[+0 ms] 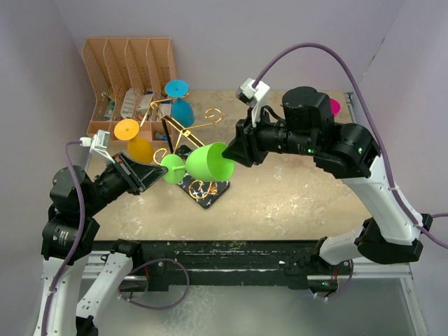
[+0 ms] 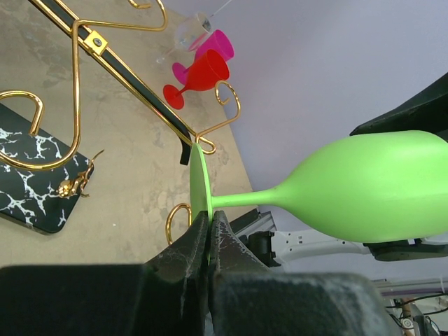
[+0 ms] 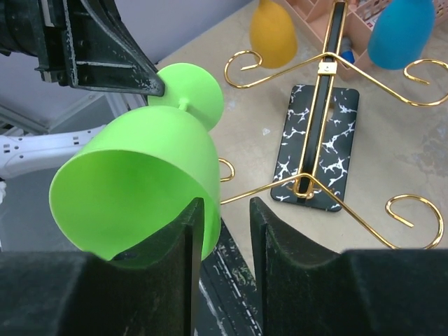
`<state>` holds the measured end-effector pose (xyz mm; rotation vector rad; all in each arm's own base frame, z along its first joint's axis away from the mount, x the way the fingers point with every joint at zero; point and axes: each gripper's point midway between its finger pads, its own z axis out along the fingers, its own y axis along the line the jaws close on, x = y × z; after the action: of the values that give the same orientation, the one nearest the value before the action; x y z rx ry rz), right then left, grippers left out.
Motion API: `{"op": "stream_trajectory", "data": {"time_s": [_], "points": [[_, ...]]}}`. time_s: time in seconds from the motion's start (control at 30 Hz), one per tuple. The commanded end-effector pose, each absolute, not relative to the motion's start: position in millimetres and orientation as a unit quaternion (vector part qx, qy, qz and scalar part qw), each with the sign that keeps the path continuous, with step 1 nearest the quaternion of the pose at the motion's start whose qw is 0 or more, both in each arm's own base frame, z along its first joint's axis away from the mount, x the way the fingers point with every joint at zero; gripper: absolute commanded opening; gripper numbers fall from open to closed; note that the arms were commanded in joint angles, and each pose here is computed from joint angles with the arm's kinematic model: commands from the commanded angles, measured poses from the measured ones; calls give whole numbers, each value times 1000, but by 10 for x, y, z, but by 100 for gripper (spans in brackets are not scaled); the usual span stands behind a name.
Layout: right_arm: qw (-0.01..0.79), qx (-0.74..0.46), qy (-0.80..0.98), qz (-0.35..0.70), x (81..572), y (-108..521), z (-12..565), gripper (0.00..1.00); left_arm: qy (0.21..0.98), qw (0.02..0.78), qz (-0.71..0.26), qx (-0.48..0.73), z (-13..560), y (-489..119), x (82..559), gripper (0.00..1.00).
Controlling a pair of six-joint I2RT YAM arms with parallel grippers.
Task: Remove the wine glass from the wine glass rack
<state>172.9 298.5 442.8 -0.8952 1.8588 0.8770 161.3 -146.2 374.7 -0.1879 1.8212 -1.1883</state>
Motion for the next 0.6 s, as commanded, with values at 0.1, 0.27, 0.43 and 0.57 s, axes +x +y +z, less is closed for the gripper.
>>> {"op": "stream_trajectory", "data": {"time_s": [0.1,0.27,0.43,0.57], "points": [[434,-373,725,383,1675,3105,4509,16,709,496,-500,-47,4063,-1489,1601,0],[421,-378,727,390,1671,3176,4452,5,705,498,-503,-44,4095,-1501,1612,0],[464,-342,730,366,1813,3057,4599,0,708,499,-497,-46,4071,-1485,1623,5],[522,-288,733,327,1989,2811,4834,0,716,501,-484,-54,4008,-1449,1647,45]]}}
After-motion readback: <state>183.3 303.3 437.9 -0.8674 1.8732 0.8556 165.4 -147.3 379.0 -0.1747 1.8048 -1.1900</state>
